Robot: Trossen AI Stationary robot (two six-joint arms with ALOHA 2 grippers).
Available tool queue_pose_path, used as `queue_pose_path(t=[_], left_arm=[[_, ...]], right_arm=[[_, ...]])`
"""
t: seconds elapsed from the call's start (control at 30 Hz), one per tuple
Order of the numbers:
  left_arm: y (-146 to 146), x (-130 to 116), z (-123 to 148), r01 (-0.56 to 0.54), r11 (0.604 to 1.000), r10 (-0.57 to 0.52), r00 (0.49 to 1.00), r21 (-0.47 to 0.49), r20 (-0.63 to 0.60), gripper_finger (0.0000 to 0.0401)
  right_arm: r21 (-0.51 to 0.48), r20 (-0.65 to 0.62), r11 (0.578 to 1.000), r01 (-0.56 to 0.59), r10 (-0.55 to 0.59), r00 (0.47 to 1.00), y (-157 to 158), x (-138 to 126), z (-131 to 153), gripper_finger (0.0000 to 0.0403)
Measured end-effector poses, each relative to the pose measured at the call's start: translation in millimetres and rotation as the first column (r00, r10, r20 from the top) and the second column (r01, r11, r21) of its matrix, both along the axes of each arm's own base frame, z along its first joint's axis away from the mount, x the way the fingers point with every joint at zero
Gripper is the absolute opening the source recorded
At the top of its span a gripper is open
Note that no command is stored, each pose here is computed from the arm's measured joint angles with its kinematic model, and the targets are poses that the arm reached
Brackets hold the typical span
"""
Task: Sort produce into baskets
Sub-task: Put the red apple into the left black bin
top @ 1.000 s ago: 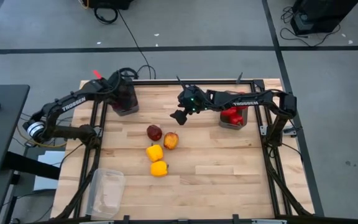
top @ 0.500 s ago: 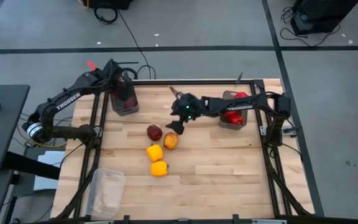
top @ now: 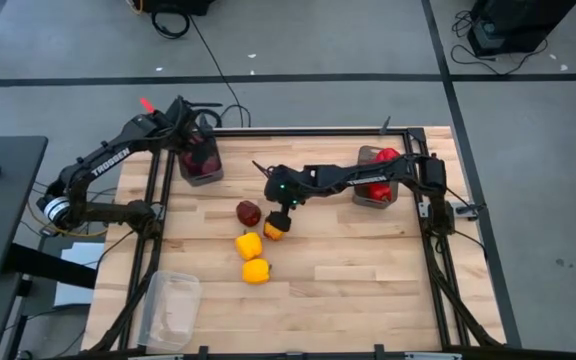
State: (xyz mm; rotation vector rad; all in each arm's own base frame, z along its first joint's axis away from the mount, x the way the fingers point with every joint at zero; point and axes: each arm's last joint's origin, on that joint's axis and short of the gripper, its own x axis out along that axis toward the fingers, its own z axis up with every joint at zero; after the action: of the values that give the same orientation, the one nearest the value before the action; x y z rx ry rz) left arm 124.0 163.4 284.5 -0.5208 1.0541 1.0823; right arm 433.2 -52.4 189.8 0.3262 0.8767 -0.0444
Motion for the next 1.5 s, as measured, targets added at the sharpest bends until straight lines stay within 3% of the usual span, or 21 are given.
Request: queue_pose_path(t=[0.13, 0.3, 0.43, 0.63, 0.7, 0.77, 0.97, 1.13, 1.2, 1.33, 1.43, 1.5], left_arm=[[-0.8, 1.0, 1.0, 0.014, 1.0, -0.014, 0.999, -0.015, 0.042, 0.0398], [-10.6, 17.2, 7.7, 0.182, 0.983, -0.167, 0.956, -0.04, 0.241, 0.0395], [-24.1, 35.4, 9.9, 0.306, 0.952, -0.283, 0.91, -0.029, 0.304, 0.0395], [-46.9, 55.0, 9.7, 0.383, 0.923, -0.345, 0.876, -0.049, 0.337, 0.0395], [-55.4, 60.2, 9.6, 0.424, 0.904, -0.384, 0.859, -0.05, 0.338, 0.0394], [-63.0, 64.4, 9.6, 0.461, 0.886, -0.42, 0.843, -0.05, 0.336, 0.0394], [-78.0, 71.1, 9.2, 0.482, 0.875, -0.447, 0.838, -0.043, 0.312, 0.0394], [-86.6, 72.5, 7.9, 0.447, 0.892, -0.41, 0.861, -0.065, 0.3, 0.0394], [-90.3, 73.4, 7.6, 0.438, 0.895, -0.396, 0.865, -0.08, 0.308, 0.0394], [-98.4, 73.0, 5.8, 0.424, 0.897, -0.372, 0.878, -0.126, 0.302, 0.0394], [-103.8, 74.1, 5.5, 0.439, 0.889, -0.385, 0.872, -0.134, 0.301, 0.0394], [-106.2, 75.0, 5.6, 0.446, 0.885, -0.392, 0.869, -0.134, 0.303, 0.0394]], right_arm=[[0.047, -0.068, 0.997, -0.054, 0.057, 0.996, 5.4, -6.7, -1.7, 0.04], [0.049, -0.13, 0.99, -0.135, 0.14, 0.982, 19.0, -12.2, -4.3, 0.04], [-0.011, -0.101, 0.986, -0.166, 0.164, 0.981, 26.3, -8.8, -2.9, 0.04], [-0.119, -0.084, 0.971, -0.208, 0.199, 0.976, 24.7, -6.6, -1.8, 0.04], [-0.2, -0.122, 0.931, -0.306, 0.286, 0.95, 27.0, -8.8, -3.4, 0.04], [-0.279, -0.148, 0.86, -0.426, 0.4, 0.904, 33.0, -9.7, -2.9, 0.04], [-0.464, -0.238, 0.55, -0.694, 0.678, 0.696, 57.0, -9.8, -2.5, 0.04], [-0.561, -0.364, 0.332, -0.759, 0.724, 0.586, 64.8, -2.3, -20.3, 0.04], [-0.574, -0.389, 0.298, -0.763, 0.72, 0.575, 64.3, 0.8, -28.0, 0.04], [-0.554, -0.396, 0.321, -0.768, 0.71, 0.582, 65.3, 1.0, -34.8, 0.04], [-0.553, -0.395, 0.313, -0.772, 0.718, 0.574, 70.9, 0.8, -35.0, 0.04], [-0.56, -0.354, 0.366, -0.743, 0.705, 0.614, 73.1, 2.2, -31.5, 0.04]])
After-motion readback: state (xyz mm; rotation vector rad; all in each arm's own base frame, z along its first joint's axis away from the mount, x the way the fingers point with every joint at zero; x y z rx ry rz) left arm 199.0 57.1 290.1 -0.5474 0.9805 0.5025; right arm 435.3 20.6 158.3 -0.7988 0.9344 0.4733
